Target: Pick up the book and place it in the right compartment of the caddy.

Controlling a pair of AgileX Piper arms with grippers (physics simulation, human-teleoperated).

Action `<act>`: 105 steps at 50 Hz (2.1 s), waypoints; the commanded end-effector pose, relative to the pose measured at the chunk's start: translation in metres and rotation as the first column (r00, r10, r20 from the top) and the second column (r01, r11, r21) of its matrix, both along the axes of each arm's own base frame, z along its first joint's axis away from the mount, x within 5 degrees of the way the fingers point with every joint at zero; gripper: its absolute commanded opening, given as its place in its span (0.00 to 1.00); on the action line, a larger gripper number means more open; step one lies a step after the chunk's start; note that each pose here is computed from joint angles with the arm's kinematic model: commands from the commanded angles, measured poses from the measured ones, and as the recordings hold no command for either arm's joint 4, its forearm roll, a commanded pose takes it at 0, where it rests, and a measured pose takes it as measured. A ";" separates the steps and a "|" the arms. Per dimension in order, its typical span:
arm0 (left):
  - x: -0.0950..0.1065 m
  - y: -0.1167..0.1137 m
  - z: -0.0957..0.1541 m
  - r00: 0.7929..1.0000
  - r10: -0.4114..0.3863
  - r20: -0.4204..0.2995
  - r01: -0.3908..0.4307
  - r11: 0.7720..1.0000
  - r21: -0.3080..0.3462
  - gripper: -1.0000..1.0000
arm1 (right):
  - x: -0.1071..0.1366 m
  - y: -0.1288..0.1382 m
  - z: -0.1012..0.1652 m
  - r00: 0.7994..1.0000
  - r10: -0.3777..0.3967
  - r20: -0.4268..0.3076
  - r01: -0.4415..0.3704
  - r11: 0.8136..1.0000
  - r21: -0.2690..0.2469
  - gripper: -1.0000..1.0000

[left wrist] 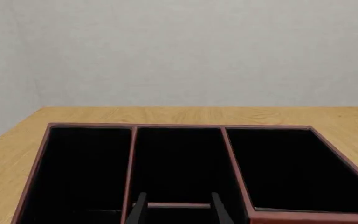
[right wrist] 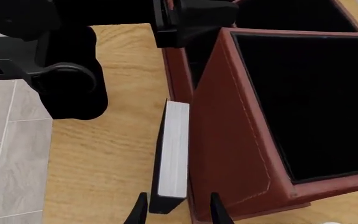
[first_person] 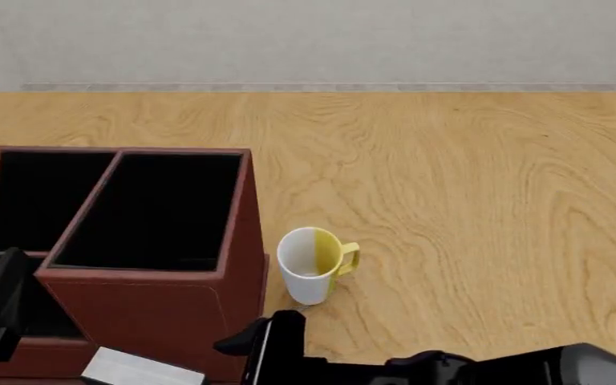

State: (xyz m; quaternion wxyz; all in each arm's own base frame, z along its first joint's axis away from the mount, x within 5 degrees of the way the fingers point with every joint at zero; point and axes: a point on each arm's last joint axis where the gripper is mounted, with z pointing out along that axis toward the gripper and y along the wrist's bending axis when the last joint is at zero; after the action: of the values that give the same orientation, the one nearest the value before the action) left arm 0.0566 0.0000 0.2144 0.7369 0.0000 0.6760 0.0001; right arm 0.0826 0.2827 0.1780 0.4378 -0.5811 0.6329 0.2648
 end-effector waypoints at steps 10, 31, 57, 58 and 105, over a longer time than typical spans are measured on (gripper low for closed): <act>0.000 0.000 0.000 1.000 0.000 0.000 0.000 1.000 0.000 1.00 | 0.006 0.007 -0.016 1.000 -0.008 -0.003 0.008 0.999 -0.040 1.00; 0.000 0.000 0.000 1.000 0.000 0.000 0.000 1.000 0.000 1.00 | 0.002 0.014 -0.017 1.000 0.024 0.015 -0.023 0.998 -0.057 1.00; 0.000 0.000 0.000 1.000 0.000 0.000 0.000 1.000 0.000 1.00 | -0.008 0.019 -0.004 0.990 0.104 0.096 -0.099 0.994 -0.056 0.00; 0.000 0.000 0.000 1.000 0.000 0.000 0.000 1.000 0.000 1.00 | -0.008 0.019 -0.003 0.990 0.103 0.093 -0.098 0.994 -0.056 0.00; 0.000 0.000 0.000 1.000 0.000 0.000 0.000 1.000 0.000 1.00 | -0.043 0.013 0.057 0.986 0.157 0.050 -0.161 0.982 0.103 0.00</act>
State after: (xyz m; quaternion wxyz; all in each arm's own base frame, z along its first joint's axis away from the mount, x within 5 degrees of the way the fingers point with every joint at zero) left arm 0.0566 0.0000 0.2144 0.7370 0.0000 0.6759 0.0001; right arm 0.0452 0.2968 0.2198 0.4541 -0.6235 0.5615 0.2995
